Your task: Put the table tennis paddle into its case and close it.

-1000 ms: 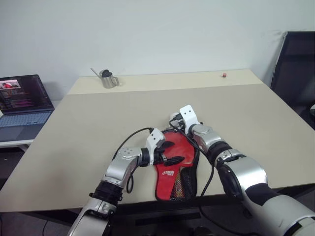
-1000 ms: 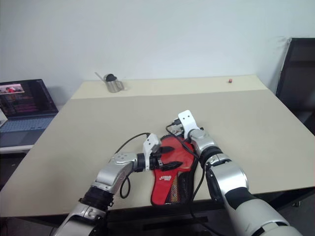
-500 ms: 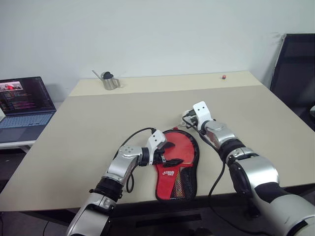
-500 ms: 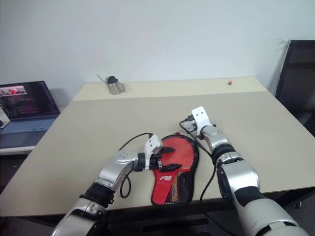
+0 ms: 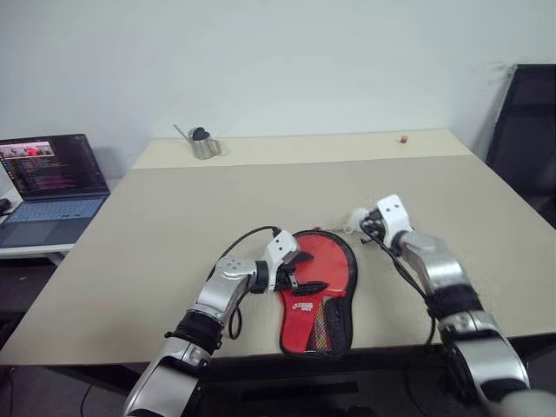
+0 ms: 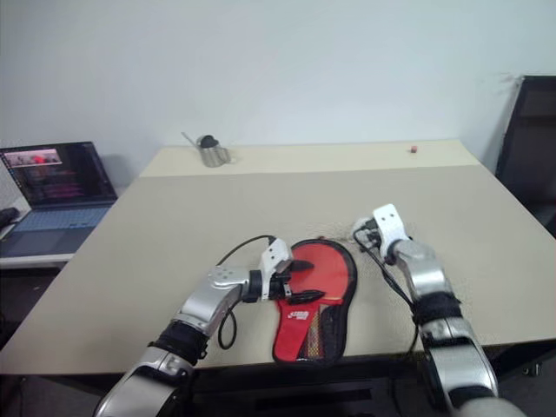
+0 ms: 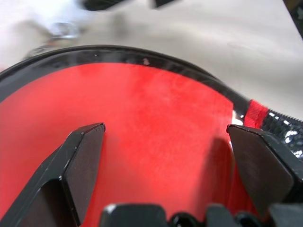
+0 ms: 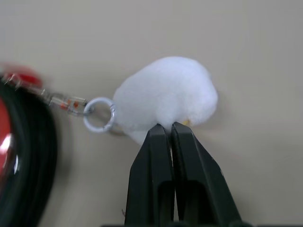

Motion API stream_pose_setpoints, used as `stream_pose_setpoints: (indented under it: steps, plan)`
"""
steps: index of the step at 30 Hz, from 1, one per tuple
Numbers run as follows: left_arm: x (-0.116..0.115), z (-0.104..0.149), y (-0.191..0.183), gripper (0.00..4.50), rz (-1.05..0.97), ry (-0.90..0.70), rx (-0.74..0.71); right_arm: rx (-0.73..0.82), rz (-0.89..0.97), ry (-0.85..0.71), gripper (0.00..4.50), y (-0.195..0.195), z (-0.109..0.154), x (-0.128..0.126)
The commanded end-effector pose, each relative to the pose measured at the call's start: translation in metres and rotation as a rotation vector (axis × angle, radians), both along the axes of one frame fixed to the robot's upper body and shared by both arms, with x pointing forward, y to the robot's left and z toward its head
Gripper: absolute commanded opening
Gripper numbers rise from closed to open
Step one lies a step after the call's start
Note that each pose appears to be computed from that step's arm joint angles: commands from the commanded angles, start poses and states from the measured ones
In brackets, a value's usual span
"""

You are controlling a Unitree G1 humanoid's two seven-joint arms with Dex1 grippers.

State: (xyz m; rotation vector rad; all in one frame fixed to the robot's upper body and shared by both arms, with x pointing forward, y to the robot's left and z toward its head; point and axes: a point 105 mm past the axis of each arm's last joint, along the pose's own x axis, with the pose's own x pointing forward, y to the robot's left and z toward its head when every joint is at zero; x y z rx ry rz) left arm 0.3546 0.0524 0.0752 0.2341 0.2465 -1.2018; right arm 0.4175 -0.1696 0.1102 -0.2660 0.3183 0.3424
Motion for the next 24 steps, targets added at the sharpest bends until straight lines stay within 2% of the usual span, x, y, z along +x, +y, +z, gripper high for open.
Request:
stream_pose_setpoints:
  steps: [1,10,13,18,21,24]
  plan:
    - [-0.004,-0.034,0.013,4.50,0.051,0.099,0.081,0.002,-0.047,-0.066,0.03,-0.019,0.035,-0.018]
    - [0.000,-0.035,0.011,4.50,0.045,0.090,0.090,0.023,-0.101,0.035,0.03,-0.032,0.024,-0.080]
    - [0.001,-0.035,0.009,4.50,0.043,0.087,0.088,0.057,-0.109,0.070,0.03,-0.027,0.018,-0.086]
    - [0.002,-0.034,0.006,4.50,0.039,0.077,0.085,0.074,-0.115,0.075,0.03,-0.018,0.017,-0.081]
    - [0.004,-0.033,0.006,4.50,0.043,0.071,0.084,0.077,-0.123,0.069,0.57,-0.020,0.018,-0.081]
    - [0.005,-0.033,0.006,4.50,0.047,0.067,0.082,0.074,-0.097,0.048,1.58,-0.022,0.023,-0.084]
